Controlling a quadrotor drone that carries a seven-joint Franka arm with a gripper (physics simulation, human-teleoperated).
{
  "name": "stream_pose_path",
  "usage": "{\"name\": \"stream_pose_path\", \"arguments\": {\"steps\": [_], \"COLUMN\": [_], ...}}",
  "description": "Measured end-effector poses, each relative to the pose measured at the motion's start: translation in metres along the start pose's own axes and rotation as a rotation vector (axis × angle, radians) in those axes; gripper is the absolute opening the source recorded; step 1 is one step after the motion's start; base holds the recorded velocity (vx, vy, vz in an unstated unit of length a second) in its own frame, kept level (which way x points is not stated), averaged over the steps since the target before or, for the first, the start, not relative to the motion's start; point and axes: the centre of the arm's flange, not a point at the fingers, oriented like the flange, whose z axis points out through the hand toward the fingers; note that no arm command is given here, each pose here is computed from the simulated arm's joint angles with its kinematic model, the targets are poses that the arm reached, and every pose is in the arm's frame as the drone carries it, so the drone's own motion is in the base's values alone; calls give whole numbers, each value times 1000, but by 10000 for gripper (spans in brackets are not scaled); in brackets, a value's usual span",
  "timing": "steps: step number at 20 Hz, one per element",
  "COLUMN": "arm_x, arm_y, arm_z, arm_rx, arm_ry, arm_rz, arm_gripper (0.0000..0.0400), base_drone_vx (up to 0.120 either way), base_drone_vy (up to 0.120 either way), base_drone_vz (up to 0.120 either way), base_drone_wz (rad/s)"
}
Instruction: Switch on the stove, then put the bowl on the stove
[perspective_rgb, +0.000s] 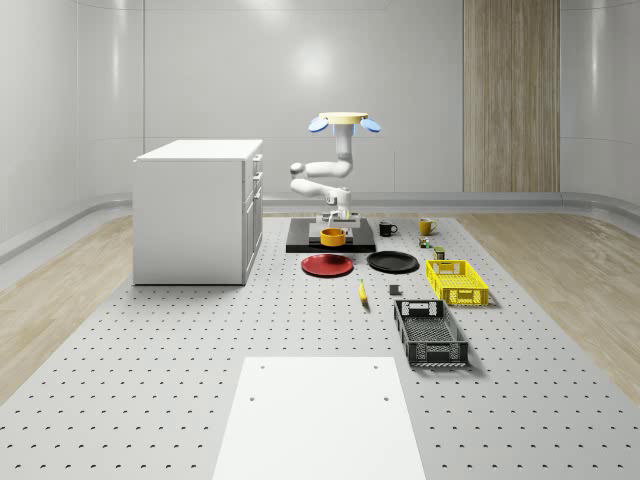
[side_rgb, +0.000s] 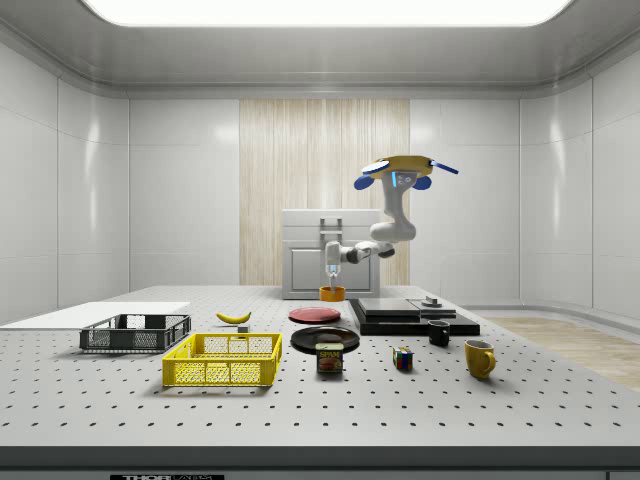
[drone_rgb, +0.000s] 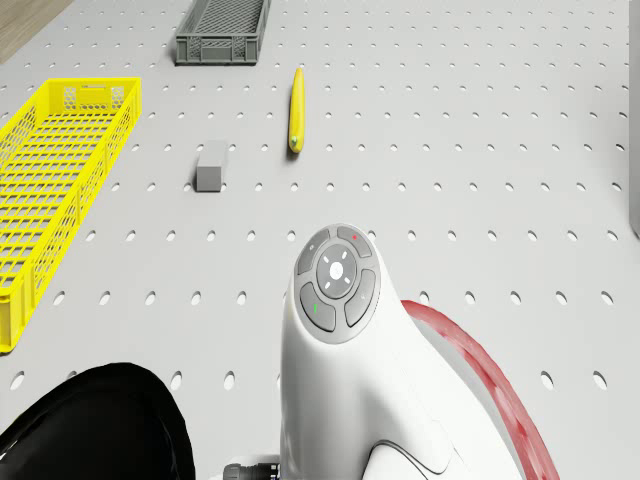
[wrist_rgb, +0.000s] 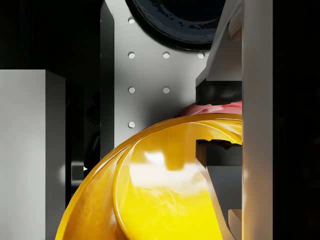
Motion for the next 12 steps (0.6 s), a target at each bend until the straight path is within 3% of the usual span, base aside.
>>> {"name": "stream_pose_path", "arguments": {"steps": [12], "arm_x": [0], "arm_y": [0], "arm_z": [0], "arm_rx": [0], "arm_ry": [0], "arm_rz": [0], "arm_gripper": [100], "base_drone_vx": [-120], "base_drone_vy": [0], "base_drone_vz": [0], "base_drone_wz": [0]}}
